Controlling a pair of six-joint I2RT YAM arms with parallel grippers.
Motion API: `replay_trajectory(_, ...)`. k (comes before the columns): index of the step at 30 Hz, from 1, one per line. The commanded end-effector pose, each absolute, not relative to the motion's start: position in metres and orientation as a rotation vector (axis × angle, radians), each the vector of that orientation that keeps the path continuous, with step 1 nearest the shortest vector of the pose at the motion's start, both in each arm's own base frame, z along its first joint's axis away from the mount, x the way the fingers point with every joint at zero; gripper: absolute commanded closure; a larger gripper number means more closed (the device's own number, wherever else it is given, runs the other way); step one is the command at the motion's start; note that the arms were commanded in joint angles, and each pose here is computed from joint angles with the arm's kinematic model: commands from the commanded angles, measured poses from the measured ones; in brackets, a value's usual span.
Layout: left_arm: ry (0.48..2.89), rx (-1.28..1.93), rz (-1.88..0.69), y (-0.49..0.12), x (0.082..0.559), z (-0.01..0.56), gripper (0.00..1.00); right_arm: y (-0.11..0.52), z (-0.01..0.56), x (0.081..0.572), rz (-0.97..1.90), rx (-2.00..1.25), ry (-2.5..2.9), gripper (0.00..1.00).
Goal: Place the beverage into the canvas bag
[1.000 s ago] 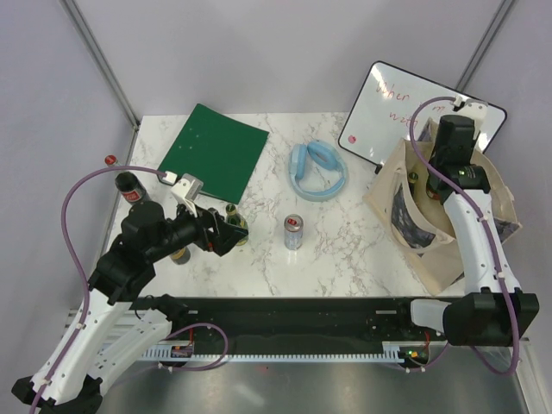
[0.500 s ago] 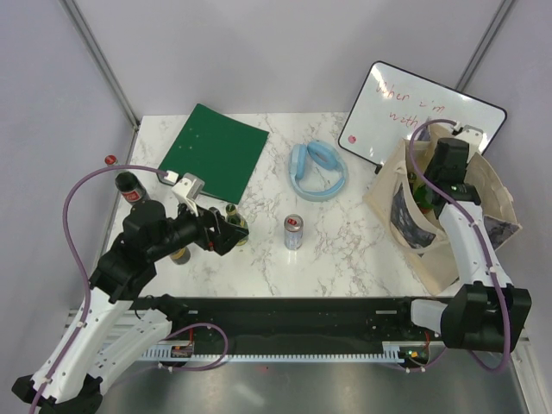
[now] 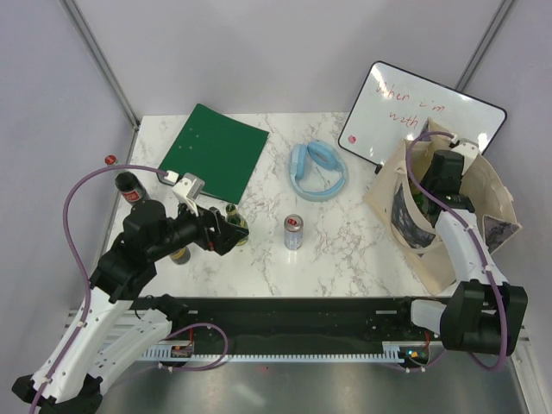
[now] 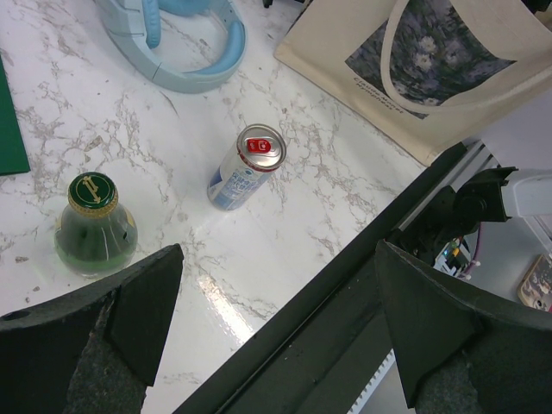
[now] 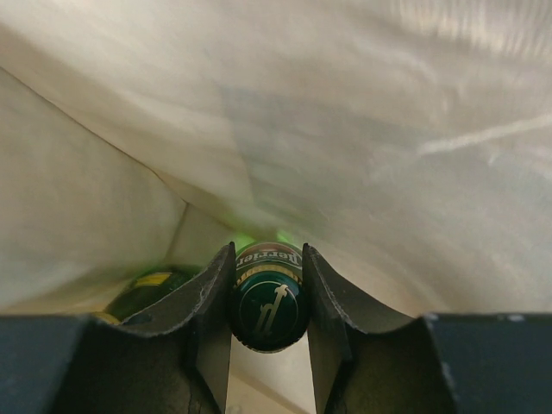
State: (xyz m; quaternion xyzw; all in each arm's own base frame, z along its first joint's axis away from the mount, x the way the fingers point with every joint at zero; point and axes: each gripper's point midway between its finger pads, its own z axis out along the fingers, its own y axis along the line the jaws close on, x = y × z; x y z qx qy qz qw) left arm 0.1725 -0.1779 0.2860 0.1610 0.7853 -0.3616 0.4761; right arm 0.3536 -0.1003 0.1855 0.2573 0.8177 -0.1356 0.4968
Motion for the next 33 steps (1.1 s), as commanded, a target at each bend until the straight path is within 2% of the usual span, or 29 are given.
replay_trajectory(1, 1.884, 0.393, -0.888, -0.179, 0.176, 0.291, 0.01, -0.109, 0.226, 0.369, -0.28, 0.675, 1.786, 0.83)
replay_trajectory(17, 1.886, 0.381, -0.881, -0.177, 0.175, 0.29, 0.01, -0.112, 0.208, 0.366, -0.29, 0.73, 1.921, 0.46)
replay_trajectory(29, 1.925, 0.296, -0.842, -0.171, 0.183, 0.289, 0.01, -0.102, 0.251, 0.345, -0.263, 0.738, 1.991, 0.3)
replay_trajectory(33, 1.967, 0.197, -0.778, -0.162, 0.194, 0.284, 0.01, -0.101, 0.281, 0.336, -0.254, 0.753, 1.971, 0.29)
